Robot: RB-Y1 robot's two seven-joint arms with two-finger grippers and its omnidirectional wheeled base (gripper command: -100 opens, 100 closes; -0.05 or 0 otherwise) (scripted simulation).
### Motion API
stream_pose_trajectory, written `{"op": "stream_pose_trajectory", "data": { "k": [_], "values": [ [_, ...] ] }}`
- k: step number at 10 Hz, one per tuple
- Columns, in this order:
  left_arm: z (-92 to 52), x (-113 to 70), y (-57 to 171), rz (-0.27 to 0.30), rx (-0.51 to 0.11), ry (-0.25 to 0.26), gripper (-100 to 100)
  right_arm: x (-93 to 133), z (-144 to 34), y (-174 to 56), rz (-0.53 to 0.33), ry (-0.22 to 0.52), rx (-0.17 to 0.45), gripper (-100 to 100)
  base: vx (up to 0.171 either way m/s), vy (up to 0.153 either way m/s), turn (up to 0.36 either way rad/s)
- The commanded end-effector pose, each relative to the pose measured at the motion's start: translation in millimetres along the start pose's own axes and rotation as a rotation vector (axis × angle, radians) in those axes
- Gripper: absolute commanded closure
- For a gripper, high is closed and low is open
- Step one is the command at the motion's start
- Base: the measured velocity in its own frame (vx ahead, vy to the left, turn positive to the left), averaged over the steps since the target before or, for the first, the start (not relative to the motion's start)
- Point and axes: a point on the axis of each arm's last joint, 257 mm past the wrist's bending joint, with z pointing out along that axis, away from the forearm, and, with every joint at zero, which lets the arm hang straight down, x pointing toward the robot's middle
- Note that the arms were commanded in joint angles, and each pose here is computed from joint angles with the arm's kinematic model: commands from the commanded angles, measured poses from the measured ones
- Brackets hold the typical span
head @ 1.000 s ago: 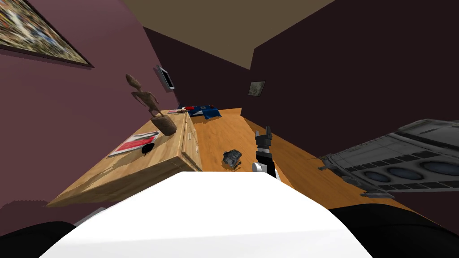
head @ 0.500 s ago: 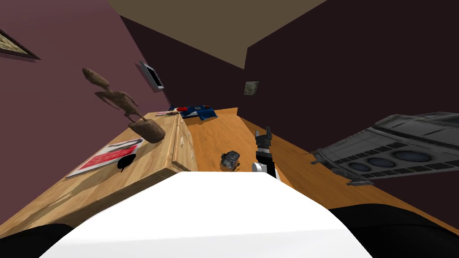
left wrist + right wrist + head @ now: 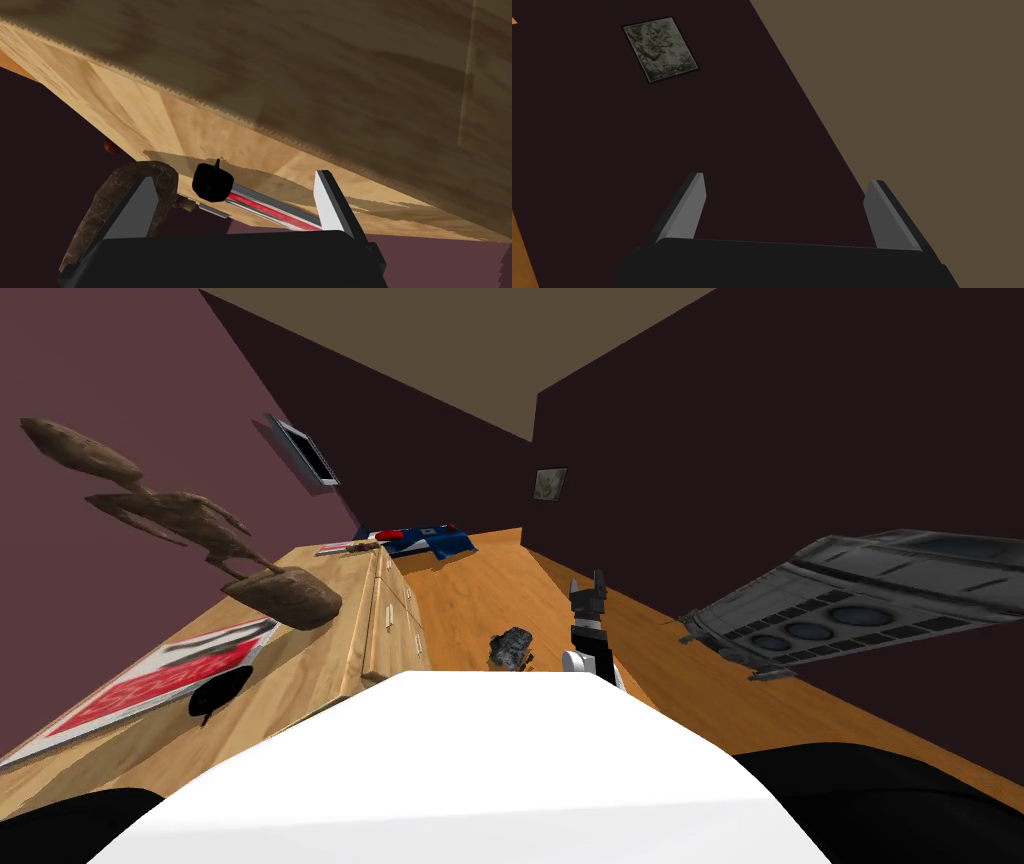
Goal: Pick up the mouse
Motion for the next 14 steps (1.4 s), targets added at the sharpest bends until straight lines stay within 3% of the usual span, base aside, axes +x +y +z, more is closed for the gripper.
{"op": "stream_pose_trajectory", "data": {
  "k": [1,5,7,8,9,10,11,14],
  "values": [
    [-4.7,-12.2,15,0.020,-0.053,0.011,-100,0,0.0,0,0.000,0.000,0.000,0,0.166,0.066,-0.280],
    [-11.4,-32.5,43,0.057,-0.152,0.039,-100,0,0.0,0,0.000,0.000,0.000,0,0.141,0.098,-0.212],
    [-12.5,-30.1,56,0.064,-0.196,0.064,-100,0,0.0,0,0.000,0.000,0.000,0,0.114,0.099,-0.185],
    [-12.4,-20.5,62,0.060,-0.209,0.083,-100,0,0.0,0,0.000,0.000,0.000,0,0.122,0.124,-0.115],
    [-11.0,-26.9,57,0.062,-0.198,0.072,-100,0,0.0,0,0.000,0.000,0.000,0,0.049,0.058,-0.023],
    [-11.0,-26.4,57,0.061,-0.200,0.073,0,0,0.0,0,0.000,0.000,0.000,0,0.009,0.010,-0.005],
    [-7.4,-21.4,65,0.034,-0.216,0.062,-100,0,0.0,0,0.000,0.000,0.000,0,-0.052,0.011,-0.211],
    [-1.9,-12.8,76,-0.006,-0.241,0.048,-100,0,0.1,0,0.000,0.000,0.000,0,-0.100,-0.003,-0.208]
  ]
}}
